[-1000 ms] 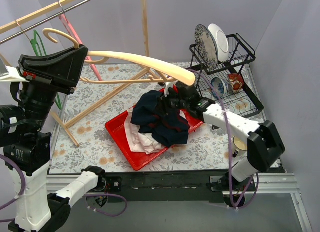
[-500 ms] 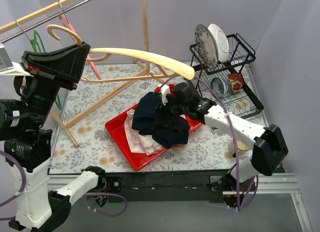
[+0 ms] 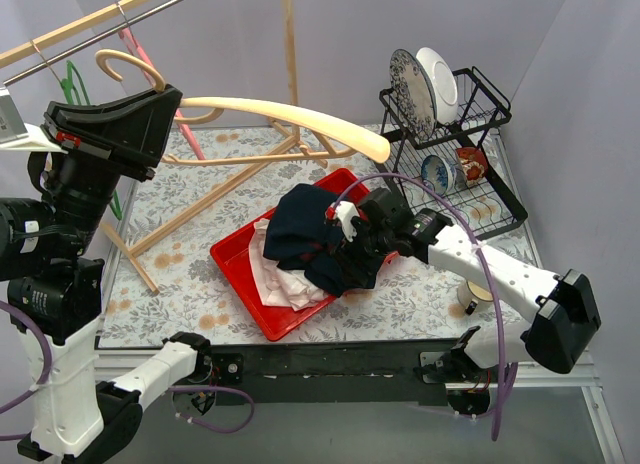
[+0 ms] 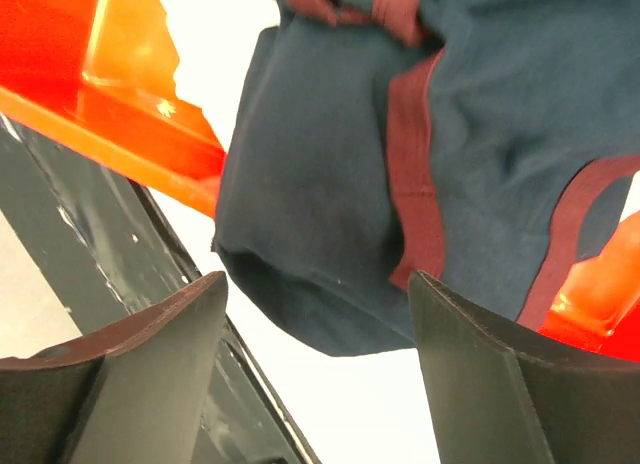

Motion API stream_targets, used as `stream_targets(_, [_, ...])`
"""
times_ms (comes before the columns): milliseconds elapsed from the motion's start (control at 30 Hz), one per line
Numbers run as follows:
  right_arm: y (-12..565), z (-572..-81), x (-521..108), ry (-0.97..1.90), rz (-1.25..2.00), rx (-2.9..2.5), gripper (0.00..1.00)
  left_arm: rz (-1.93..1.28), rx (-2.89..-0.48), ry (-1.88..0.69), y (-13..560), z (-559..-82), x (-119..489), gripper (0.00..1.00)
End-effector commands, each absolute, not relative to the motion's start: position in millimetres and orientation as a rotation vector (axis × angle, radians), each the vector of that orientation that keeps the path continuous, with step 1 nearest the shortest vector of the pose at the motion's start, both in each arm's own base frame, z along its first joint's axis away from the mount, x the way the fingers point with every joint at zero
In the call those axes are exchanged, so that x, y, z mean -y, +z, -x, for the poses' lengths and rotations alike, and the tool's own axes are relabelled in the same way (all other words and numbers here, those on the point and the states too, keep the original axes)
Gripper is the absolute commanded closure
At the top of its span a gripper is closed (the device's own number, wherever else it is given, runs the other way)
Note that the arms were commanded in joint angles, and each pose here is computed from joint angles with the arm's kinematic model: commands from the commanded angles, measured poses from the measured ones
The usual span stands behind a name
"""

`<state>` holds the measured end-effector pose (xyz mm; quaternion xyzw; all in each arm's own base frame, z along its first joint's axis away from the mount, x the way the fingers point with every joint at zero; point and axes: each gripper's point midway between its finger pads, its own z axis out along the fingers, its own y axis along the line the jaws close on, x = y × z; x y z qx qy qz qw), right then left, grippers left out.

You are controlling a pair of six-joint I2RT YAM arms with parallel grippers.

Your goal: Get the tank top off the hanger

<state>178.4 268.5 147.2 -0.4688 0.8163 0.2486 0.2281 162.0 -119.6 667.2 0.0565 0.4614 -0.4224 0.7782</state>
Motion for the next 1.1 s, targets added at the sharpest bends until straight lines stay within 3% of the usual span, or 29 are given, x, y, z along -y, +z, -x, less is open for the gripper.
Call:
stream_targets(0, [132, -175, -262, 0.636, 1.331, -2.289, 0.22, -0.109, -0.972, -0.919, 673, -159, 117, 1.0])
stream_targets(133, [118, -199, -255, 0.469, 1.275, -2.316, 0.27, -0.116, -0.963, -0.927, 678, -156, 118, 1.0])
stream_targets(167, [121, -208, -257, 0.437, 1.252, -2.293, 0.45, -0.116, -0.963, -0.93, 678, -156, 118, 1.0])
stream_targets(267, [136, -241, -252, 0.276, 1.136, -2.216, 0.83, -0.119, -0.96, -0.934, 679, -154, 118, 1.0])
stream_targets(400, [149, -267, -248, 0.193, 1.022, -2.1, 0.99, -0.118, -0.957, -0.937, 680, -154, 118, 1.0])
stream_targets(667, [114, -277, -250, 0.251, 0.804, -2.076, 0.99, -0.122, -0.975, -0.959, 674, -159, 123, 1.0])
stream_targets(833, [92, -268, -255, 0.364, 0.658, -2.117, 0.89, -0.122, -0.986, -0.951, 670, -162, 123, 1.0])
stream_targets(933, [120, -276, -259, 0.38, 0.646, -2.056, 0.73, -0.121, -0.988, -0.934, 669, -161, 121, 1.0])
stream_targets(967, [126, -277, -254, 0.367, 0.645, -2.067, 0.57, -0.123, -0.998, -0.926, 667, -163, 121, 1.0])
stream_targets(1033, [157, -280, -257, 0.376, 0.658, -2.043, 0.38, -0.13, -1.009, -0.916, 666, -166, 122, 1.0])
stream_targets(1067, [167, -274, -252, 0.376, 0.672, -2.051, 0.34, -0.129, -1.029, -0.907, 661, -170, 123, 1.0])
